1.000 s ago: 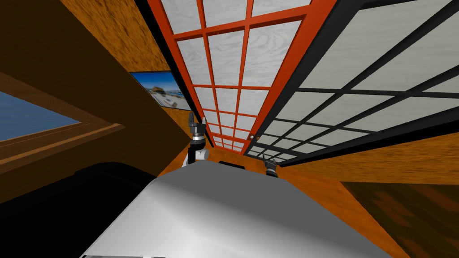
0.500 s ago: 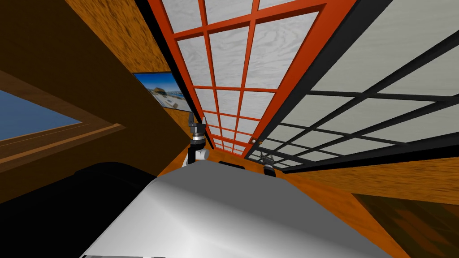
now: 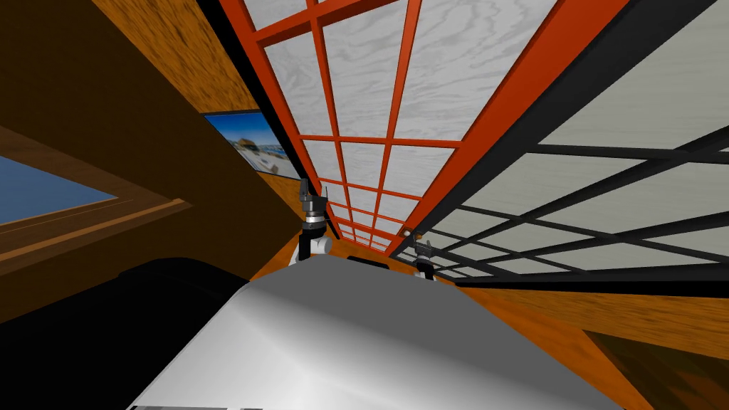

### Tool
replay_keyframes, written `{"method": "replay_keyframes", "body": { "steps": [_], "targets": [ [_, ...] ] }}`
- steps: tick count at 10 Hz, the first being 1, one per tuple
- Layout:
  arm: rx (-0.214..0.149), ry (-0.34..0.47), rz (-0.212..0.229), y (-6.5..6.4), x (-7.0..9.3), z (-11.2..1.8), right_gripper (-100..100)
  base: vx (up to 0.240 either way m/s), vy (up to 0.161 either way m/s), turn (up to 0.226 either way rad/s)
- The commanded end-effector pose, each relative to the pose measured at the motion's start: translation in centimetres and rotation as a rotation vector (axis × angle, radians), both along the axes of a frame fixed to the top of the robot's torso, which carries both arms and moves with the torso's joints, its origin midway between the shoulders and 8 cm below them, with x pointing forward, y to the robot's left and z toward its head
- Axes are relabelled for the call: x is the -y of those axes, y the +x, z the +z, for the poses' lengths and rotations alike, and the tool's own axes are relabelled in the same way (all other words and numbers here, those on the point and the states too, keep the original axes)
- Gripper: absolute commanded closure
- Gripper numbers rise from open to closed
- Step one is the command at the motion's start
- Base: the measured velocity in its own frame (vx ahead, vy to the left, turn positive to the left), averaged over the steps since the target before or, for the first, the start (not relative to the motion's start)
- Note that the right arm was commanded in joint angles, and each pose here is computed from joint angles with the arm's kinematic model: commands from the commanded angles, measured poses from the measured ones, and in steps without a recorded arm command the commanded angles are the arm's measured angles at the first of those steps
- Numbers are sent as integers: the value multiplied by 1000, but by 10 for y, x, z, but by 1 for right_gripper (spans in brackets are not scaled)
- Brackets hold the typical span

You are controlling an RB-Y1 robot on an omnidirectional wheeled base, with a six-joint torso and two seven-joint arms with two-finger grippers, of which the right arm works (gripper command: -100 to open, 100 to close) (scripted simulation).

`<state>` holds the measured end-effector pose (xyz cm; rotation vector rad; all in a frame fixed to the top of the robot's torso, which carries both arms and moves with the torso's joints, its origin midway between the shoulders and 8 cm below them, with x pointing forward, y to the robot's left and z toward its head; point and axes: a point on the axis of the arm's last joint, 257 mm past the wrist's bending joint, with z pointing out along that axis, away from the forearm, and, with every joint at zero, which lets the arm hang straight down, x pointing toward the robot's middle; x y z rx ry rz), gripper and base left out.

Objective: Pull the door open

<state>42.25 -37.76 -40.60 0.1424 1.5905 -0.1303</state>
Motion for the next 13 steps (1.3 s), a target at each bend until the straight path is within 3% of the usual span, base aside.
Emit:
{"method": "replay_keyframes", "body": {
  "steps": [1,2,7,8,9,13],
  "targets": [
    [0,0,0,0,0,0,-100,16,0,-2],
    [0,0,0,0,0,0,100,3,3,18],
    [0,0,0,0,0,0,100,-3,5,6],
    [-24,19,-10,-11,3,-11,100,-91,4,-12],
    [-31,24,-16,-15,5,-14,100,-151,4,-28],
    [-31,24,-16,-15,5,-14,100,-47,14,-11]
  ]
}}
